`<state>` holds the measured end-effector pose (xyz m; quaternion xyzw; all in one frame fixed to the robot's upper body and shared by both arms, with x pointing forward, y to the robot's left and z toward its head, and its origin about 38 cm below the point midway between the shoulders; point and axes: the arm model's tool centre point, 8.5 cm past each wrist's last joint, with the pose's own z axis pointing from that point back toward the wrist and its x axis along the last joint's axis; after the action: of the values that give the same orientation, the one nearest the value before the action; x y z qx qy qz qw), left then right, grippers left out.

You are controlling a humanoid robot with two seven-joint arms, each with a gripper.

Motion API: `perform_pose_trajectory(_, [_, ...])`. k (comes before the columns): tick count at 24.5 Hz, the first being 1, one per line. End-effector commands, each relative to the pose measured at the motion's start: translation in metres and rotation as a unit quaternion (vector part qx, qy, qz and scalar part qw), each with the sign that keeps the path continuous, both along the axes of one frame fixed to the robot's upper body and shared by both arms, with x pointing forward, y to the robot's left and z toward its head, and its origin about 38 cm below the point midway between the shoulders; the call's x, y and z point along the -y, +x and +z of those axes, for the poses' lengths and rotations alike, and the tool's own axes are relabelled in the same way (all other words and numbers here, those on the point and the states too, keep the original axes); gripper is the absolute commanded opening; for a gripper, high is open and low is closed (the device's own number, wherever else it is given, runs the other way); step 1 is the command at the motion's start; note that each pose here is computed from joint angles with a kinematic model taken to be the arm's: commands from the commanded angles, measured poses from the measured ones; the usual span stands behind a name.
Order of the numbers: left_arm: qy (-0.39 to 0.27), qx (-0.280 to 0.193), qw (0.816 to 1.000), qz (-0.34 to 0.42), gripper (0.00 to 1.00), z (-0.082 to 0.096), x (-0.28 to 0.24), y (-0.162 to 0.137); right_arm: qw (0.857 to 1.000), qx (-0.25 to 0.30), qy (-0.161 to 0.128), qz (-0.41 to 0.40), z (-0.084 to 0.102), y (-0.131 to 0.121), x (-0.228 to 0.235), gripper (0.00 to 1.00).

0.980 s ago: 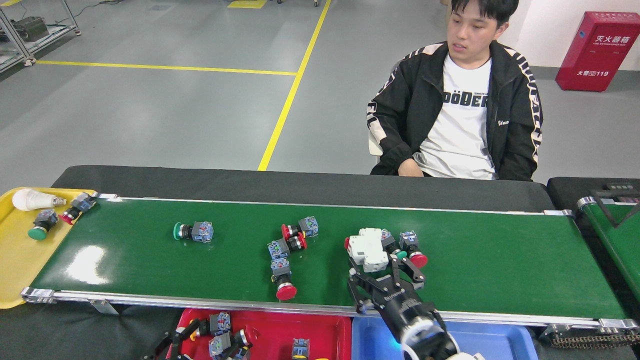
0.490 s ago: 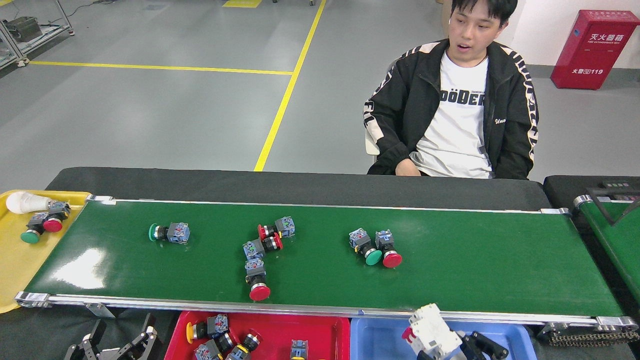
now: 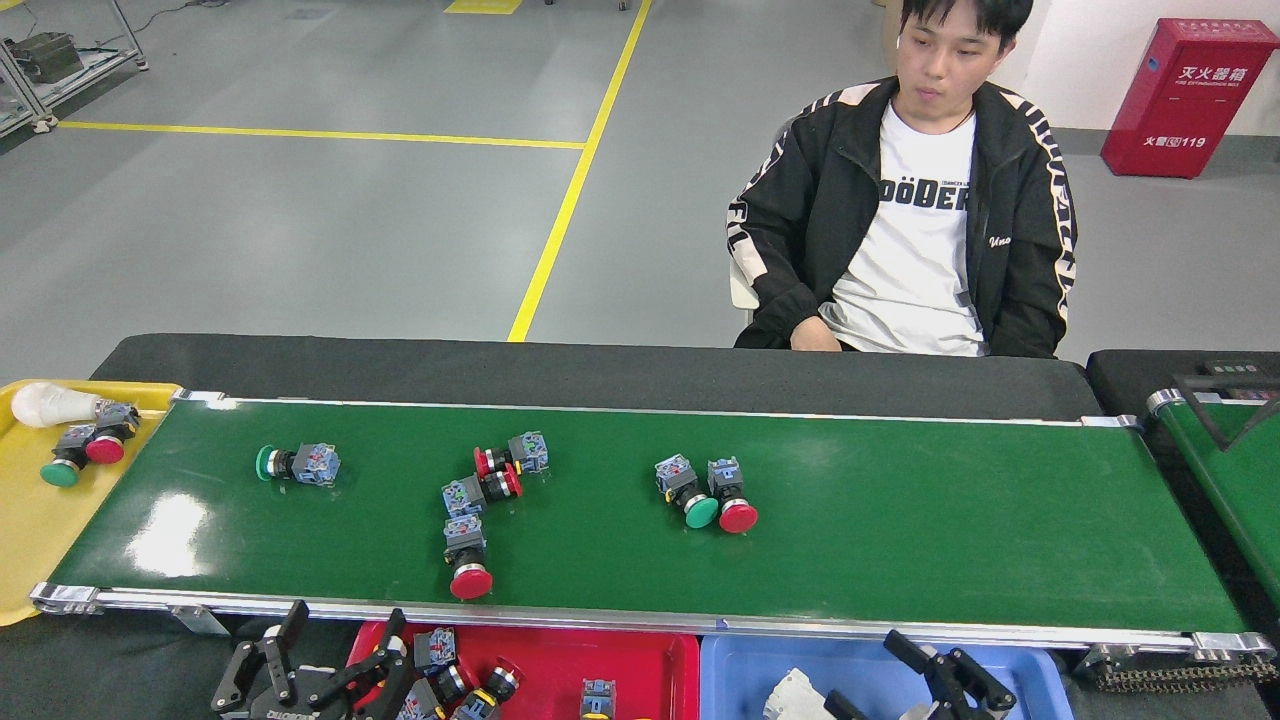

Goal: Pick switch part from conveyor to tray

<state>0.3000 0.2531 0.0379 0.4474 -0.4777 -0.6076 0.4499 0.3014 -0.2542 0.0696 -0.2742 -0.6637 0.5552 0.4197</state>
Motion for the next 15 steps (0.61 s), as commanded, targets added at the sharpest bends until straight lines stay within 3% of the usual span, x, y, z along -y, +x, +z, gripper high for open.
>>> perform_pose_trajectory(1, [0.003, 0.012, 1.000, -0.010, 1.00, 0.007, 0.011, 0.009, 0.996, -0.002, 0.001, -0.088, 0.010, 0.020, 0.019, 0.95])
perform_pose_trajectory(4, [0.011, 0.012, 1.000, -0.015, 1.00, 0.009, 0.022, 0.026, 0.983, -0.008, -0.005, -0.185, 0.019, 0.040, 0.038, 0.95])
perform_pose_trajectory(9, [0.020, 0.006, 1.000, 0.014, 1.00, 0.003, 0.014, 0.069, 0.961, 0.008, -0.027, -0.277, 0.016, 0.038, 0.056, 0.95])
perform_pose_trajectory(11, [0.021, -0.003, 0.999, 0.028, 1.00, -0.001, 0.008, 0.086, 0.951, 0.030, -0.044, -0.305, 0.006, 0.020, 0.061, 0.95])
perform_pose_trajectory(15, [0.031, -0.022, 0.998, 0.056, 1.00, -0.012, -0.008, 0.105, 0.950, 0.021, -0.055, -0.306, -0.013, -0.015, 0.061, 0.96])
